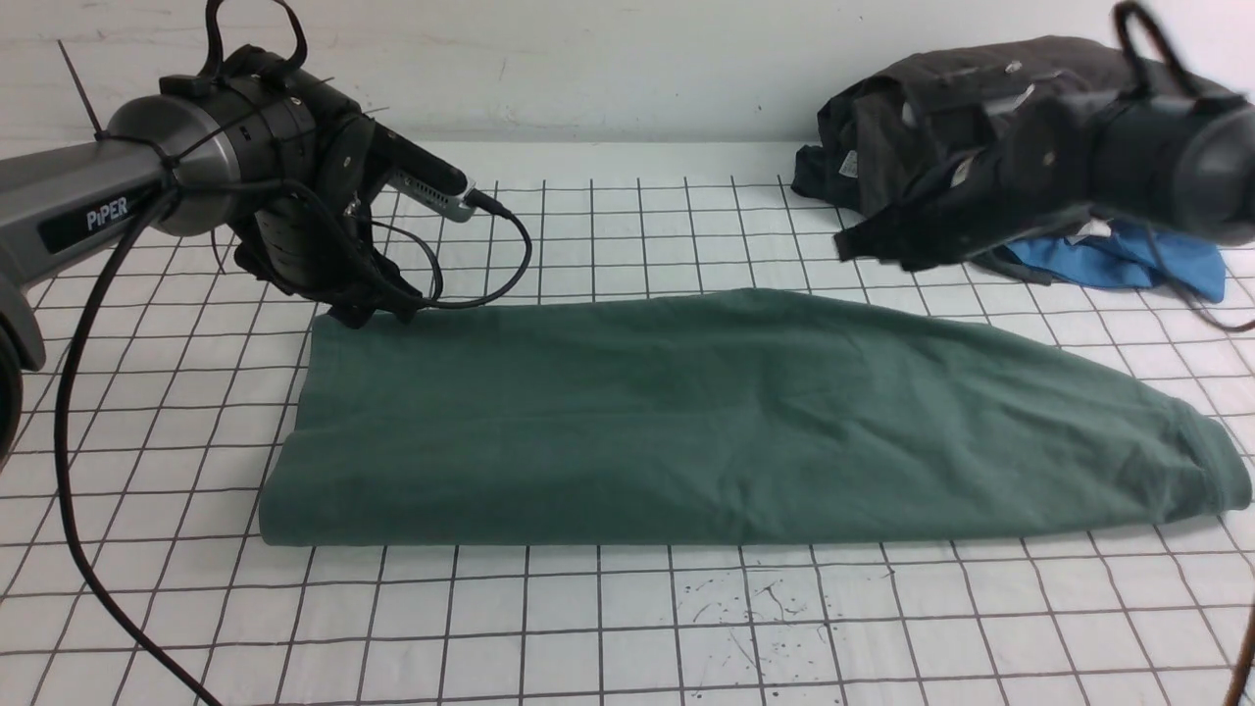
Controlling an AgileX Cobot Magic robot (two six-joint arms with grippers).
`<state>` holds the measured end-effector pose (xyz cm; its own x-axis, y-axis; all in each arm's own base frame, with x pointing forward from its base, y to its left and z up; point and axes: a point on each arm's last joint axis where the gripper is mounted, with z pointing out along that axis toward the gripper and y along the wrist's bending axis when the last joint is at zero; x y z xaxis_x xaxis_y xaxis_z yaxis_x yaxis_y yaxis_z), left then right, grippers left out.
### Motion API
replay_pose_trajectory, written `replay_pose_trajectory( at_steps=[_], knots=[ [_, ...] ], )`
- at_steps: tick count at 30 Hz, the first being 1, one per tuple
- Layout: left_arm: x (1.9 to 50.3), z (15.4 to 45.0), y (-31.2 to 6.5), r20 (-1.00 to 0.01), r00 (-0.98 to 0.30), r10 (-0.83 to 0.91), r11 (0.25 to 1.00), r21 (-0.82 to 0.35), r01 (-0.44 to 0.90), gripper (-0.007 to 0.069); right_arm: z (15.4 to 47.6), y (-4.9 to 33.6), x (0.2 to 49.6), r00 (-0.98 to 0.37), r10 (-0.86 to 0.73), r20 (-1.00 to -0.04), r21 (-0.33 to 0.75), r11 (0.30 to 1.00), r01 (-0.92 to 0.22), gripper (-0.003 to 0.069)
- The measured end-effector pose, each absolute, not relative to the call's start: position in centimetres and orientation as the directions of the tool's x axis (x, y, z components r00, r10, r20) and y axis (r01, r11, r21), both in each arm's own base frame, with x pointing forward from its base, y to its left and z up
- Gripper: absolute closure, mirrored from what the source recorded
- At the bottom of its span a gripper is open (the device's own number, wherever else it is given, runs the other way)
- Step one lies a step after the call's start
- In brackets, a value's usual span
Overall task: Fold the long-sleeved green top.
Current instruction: Use the right arm to clamp the right edge of the fabric
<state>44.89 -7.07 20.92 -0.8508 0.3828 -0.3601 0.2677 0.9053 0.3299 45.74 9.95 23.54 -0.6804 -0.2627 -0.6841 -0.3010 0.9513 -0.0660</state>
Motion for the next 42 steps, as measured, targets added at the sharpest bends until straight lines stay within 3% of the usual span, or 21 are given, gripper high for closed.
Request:
replay_pose_trajectory(
  at_steps=[3, 7, 9, 10, 12, 18, 22, 26, 28, 29, 32, 37, 40, 42],
  knots=[
    [44.7, 20.8, -7.0, -0.337, -0.864, 0.375, 0.907, 0.324, 0.267, 0.0273, 29.1, 6.1, 42.9, -0.716, -0.275, -0.641, -0.125, 0.958, -0.257, 0.0673],
    [44.3, 20.7, -7.1, -0.309, -0.878, 0.366, 0.913, 0.303, 0.273, 0.0399, 31.1, 0.8, 39.8, -0.803, -0.202, -0.561, -0.136, 0.979, -0.151, 0.0673],
    [44.0, 20.8, -7.4, -0.29, -0.879, 0.378, 0.91, 0.293, 0.294, 0.049, 30.0, -2.0, 38.1, -0.853, -0.141, -0.502, -0.128, 0.988, -0.088, 0.0673],
    [44.0, 20.8, -7.6, -0.288, -0.879, 0.381, 0.909, 0.292, 0.298, 0.0498, 29.8, -2.2, 38.0, -0.857, -0.135, -0.497, -0.126, 0.989, -0.082, 0.0673],
    [43.6, 21.2, -8.6, -0.289, -0.865, 0.409, 0.902, 0.271, 0.336, 0.0587, 27.3, -4.5, 36.4, -0.903, -0.061, -0.426, -0.102, 0.995, -0.019, 0.0673],
    [42.4, 22.8, -11.7, -0.324, -0.814, 0.482, 0.876, 0.203, 0.438, 0.0633, 22.6, -7.0, 35.0, -0.936, 0.05, -0.348, -0.05, 0.996, 0.072, 0.0631],
    [41.9, 23.4, -12.7, -0.337, -0.795, 0.505, 0.863, 0.168, 0.477, 0.0633, 21.0, -7.6, 35.6, -0.939, 0.064, -0.337, -0.045, 0.995, 0.084, 0.0518],
    [41.7, 23.3, -13.2, -0.339, -0.787, 0.516, 0.854, 0.138, 0.501, 0.0633, 18.0, -7.7, 36.4, -0.951, 0.104, -0.293, -0.002, 0.994, 0.109, 0.0257],
    [41.7, 23.3, -13.2, -0.338, -0.786, 0.518, 0.853, 0.136, 0.504, 0.0633, 17.4, -7.6, 36.6, -0.95, 0.116, -0.289, 0.011, 0.993, 0.118, 0.0202],
    [41.7, 23.3, -13.3, -0.338, -0.784, 0.52, 0.851, 0.134, 0.507, 0.0633, 16.5, -7.6, 36.9, -0.951, 0.13, -0.28, 0.025, 0.991, 0.128, 0.0118],
    [41.7, 23.3, -13.3, -0.337, -0.783, 0.522, 0.85, 0.134, 0.509, 0.0633, 15.5, -7.6, 37.1, -0.954, 0.14, -0.265, 0.032, 0.99, 0.137, 0.0046],
    [41.7, 23.3, -13.3, -0.337, -0.783, 0.522, 0.85, 0.134, 0.51, 0.0633, 14.9, -7.6, 37.2, -0.955, 0.152, -0.255, 0.034, 0.988, 0.148, 0.0048],
    [41.7, 23.3, -13.3, -0.337, -0.783, 0.522, 0.85, 0.134, 0.509, 0.0633, 14.9, -7.6, 37.2, -0.955, 0.15, -0.255, 0.032, 0.989, 0.147, 0.0104],
    [41.7, 23.3, -13.3, -0.338, -0.783, 0.522, 0.85, 0.134, 0.509, 0.0633, 14.9, -7.4, 37.3, -0.956, 0.145, -0.255, 0.031, 0.989, 0.141, 0.0189]
  ],
)
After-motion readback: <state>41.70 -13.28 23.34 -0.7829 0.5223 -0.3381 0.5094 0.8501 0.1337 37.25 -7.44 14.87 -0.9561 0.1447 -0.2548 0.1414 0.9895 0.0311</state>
